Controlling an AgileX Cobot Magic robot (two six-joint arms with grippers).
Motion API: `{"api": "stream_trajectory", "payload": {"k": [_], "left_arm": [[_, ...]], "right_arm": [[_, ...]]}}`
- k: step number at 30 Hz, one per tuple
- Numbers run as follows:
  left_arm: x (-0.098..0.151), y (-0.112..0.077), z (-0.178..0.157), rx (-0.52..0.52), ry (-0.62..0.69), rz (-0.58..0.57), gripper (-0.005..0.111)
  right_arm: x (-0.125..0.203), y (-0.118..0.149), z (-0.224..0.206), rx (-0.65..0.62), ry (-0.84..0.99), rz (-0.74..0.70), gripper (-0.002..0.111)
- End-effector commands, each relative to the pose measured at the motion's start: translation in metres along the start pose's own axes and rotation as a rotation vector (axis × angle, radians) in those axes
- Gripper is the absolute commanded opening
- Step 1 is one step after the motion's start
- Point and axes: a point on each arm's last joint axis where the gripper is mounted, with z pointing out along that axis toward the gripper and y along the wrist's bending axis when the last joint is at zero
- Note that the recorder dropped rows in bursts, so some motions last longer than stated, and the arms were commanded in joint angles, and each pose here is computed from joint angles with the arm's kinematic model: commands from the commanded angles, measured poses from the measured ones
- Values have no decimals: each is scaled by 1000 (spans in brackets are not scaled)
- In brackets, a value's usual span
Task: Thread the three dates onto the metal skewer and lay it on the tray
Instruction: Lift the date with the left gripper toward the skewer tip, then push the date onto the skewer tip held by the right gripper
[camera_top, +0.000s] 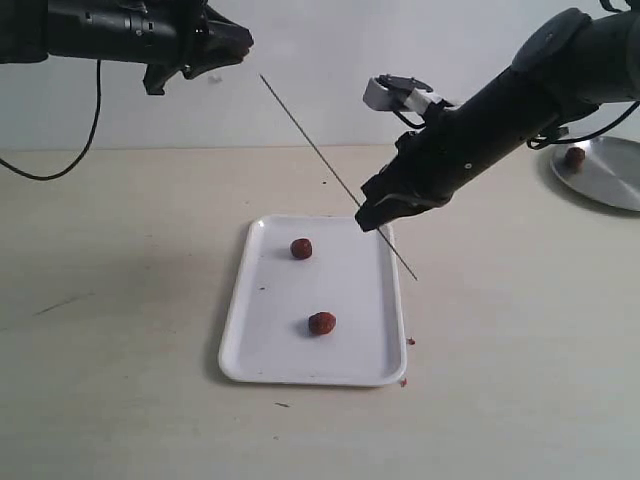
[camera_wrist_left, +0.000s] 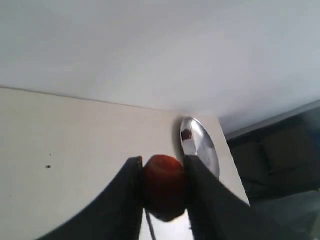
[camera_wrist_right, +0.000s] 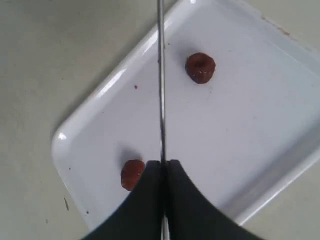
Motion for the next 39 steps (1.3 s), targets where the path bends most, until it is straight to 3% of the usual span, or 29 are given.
{"api": "stream_trajectory", "payload": {"k": [1, 10, 39], "left_arm": [[-6, -3, -1, -7, -73, -29, 29], [-2, -4, 2, -4, -55, -24, 29], [12, -14, 10, 36, 14, -7, 29]], "right_arm": [[-2, 2, -2, -17, -14, -13, 0], [-8, 8, -3, -88, -86, -34, 0], [-7, -3, 6, -28, -101, -9, 0]]}}
